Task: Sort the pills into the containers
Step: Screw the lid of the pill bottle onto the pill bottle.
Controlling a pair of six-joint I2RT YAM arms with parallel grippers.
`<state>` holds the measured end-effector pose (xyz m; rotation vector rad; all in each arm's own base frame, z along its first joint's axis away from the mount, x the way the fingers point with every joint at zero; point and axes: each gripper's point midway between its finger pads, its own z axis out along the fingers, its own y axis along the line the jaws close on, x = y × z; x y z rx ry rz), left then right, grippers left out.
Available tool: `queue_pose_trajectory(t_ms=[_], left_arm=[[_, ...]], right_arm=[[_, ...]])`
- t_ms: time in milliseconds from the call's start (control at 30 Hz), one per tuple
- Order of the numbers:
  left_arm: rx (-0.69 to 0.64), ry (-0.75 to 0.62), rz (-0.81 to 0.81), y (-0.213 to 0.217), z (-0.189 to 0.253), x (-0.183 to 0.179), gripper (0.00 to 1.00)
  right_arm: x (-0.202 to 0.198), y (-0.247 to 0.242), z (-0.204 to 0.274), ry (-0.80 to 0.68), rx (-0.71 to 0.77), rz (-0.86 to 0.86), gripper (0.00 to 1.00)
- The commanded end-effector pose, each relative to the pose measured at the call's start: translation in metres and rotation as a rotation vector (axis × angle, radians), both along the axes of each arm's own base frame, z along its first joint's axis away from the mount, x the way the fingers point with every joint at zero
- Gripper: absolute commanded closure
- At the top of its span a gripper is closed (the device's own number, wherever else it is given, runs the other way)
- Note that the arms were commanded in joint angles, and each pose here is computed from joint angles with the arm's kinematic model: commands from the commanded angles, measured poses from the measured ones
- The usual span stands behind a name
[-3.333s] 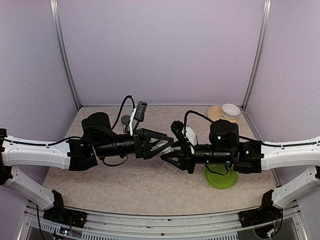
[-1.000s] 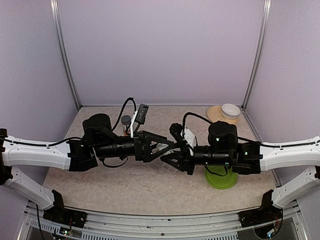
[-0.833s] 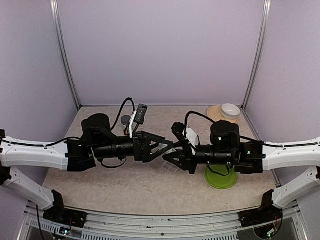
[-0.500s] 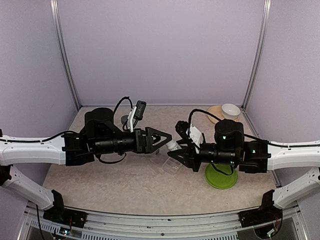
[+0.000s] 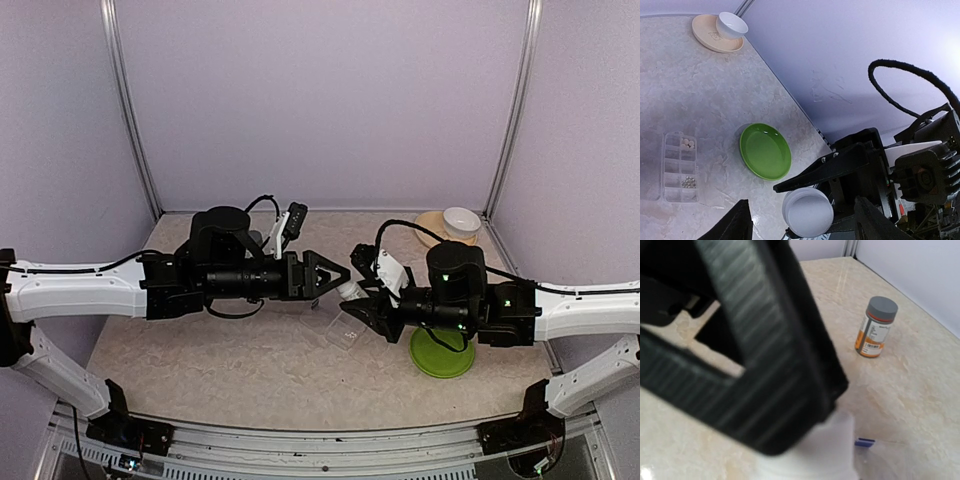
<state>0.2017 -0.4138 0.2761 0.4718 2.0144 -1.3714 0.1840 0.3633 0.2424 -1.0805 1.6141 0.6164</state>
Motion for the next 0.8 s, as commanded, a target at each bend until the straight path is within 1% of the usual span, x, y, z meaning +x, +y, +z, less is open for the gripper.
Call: queue_pose_trajectory(t_ms=[0,167,233,367,467,567,633,700,767], left_arm=[[-0.004,0.005,-0.025,-0.0062,0.0085,-0.0012,0.34],[0.008,0.018,-0.048,-0.0109,0.0028,-0.0053,0.38],[0.005,0.018,-0.052,-0.0115,0.0029,-0.0063,0.43],[0.002,0.016,-0.059,-0.0122,0.004,-0.0076,0.49],[0.005,0.016,-0.06,-0.0123,0.003,-0.008,0.55],[0.006,0.013,-0.061,-0.0127,0.0031,-0.0082,0.64],[0.009,0.013,-0.065,-0.0135,0.0019,-0.0087,0.67],[0.011,0.011,-0.07,-0.0141,0.0016,-0.0098,0.74],[0.015,0.01,-0.076,-0.0151,0.0002,-0.0108,0.78]], right_arm=[[0.002,0.0031,0.0115,-0.025,0.01,-0.015,0.84],[0.0014,0.0046,0.0122,-0.027,0.008,-0.011,0.83],[0.0008,0.0051,0.0116,-0.027,0.005,-0.011,0.83],[0.0006,0.0051,0.0114,-0.026,0.004,-0.012,0.84],[0.0005,0.0058,0.0106,-0.024,0.001,-0.013,0.84],[0.0002,0.0064,0.0103,-0.023,-0.001,-0.011,0.84],[0.0003,0.0066,0.0103,-0.021,-0.002,-0.013,0.84],[0.0007,0.0068,0.0107,-0.02,-0.002,-0.014,0.84],[0.0004,0.007,0.0109,-0.018,-0.002,-0.013,0.84]])
